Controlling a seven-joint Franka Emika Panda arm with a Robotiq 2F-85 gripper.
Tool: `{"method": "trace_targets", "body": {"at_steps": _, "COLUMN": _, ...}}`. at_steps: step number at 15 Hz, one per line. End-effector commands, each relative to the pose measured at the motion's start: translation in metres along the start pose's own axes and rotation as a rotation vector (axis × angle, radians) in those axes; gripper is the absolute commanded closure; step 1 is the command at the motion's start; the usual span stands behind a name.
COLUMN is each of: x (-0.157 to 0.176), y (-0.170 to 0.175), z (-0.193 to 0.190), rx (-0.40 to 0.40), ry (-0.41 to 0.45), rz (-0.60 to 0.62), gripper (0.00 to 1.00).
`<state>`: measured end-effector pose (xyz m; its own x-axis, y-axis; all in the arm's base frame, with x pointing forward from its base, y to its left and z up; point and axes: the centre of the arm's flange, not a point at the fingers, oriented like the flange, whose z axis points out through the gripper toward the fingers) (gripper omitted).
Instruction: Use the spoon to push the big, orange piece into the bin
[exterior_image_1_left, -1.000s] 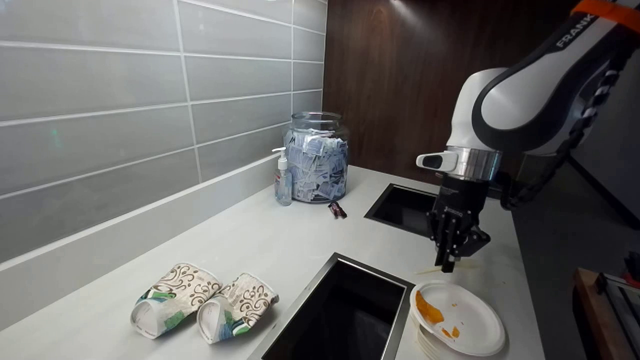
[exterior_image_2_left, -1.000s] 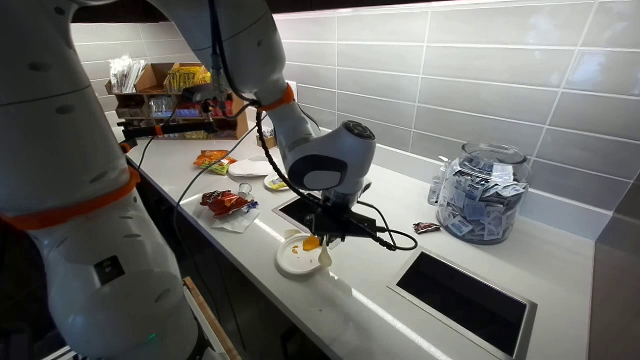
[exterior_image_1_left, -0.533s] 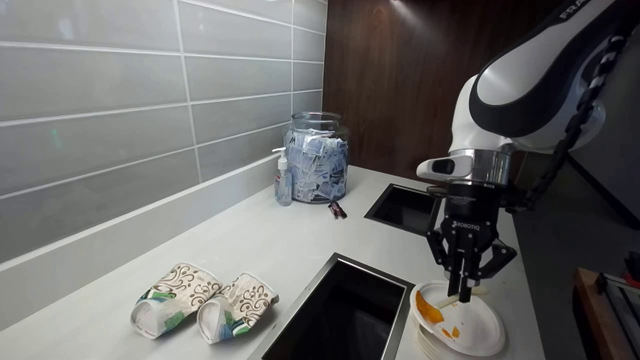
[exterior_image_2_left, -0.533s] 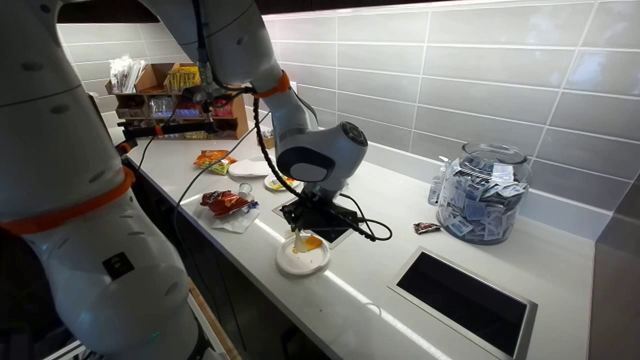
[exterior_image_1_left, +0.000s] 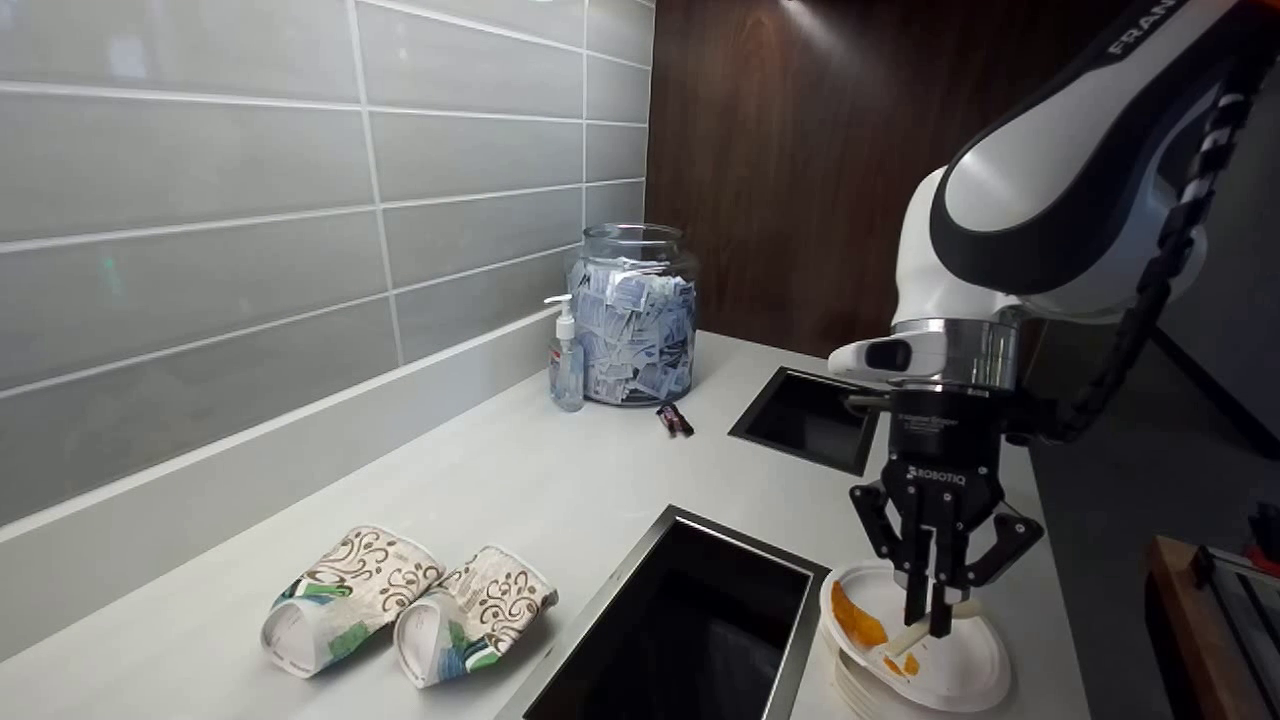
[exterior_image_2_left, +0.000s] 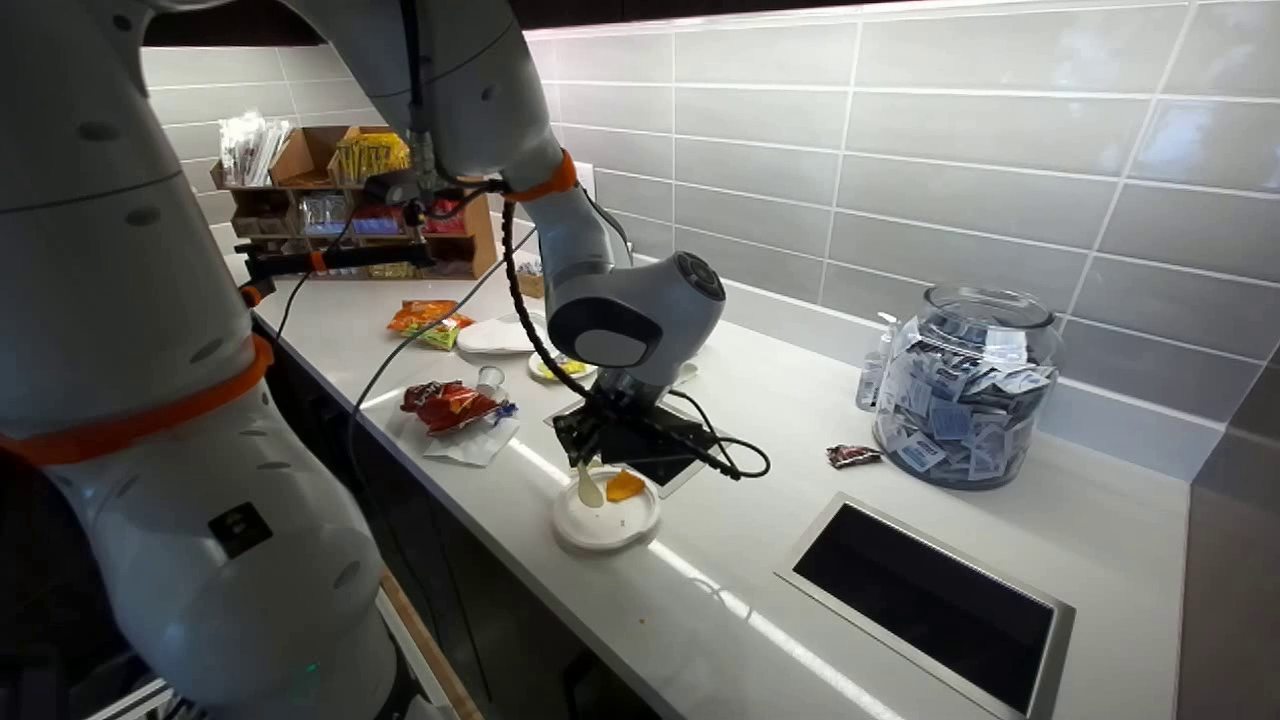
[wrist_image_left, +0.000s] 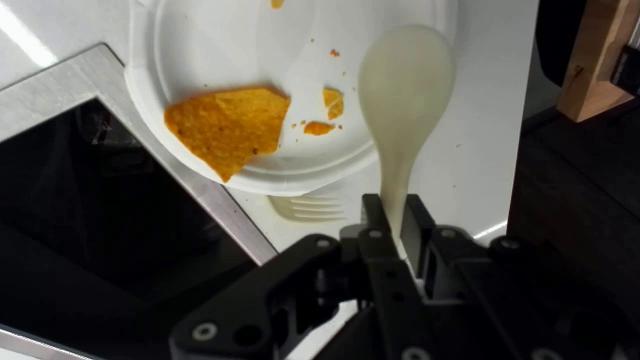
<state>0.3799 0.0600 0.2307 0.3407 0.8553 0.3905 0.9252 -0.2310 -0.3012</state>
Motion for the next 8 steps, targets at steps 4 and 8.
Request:
{"method": "trace_targets", "body": {"at_steps": 4, "x": 0.0058, "y": -0.0077, "z": 0.0191, "rx": 0.036, "ry": -0.003, "rz": -0.154, "gripper": 0.97}}
{"method": "trace_targets", "body": {"at_steps": 8, "x": 0.0083, "y": -0.0104, "z": 0.0227, "rx": 0.042, "ry": 0.007, "rz": -0.253, "gripper": 0.97}}
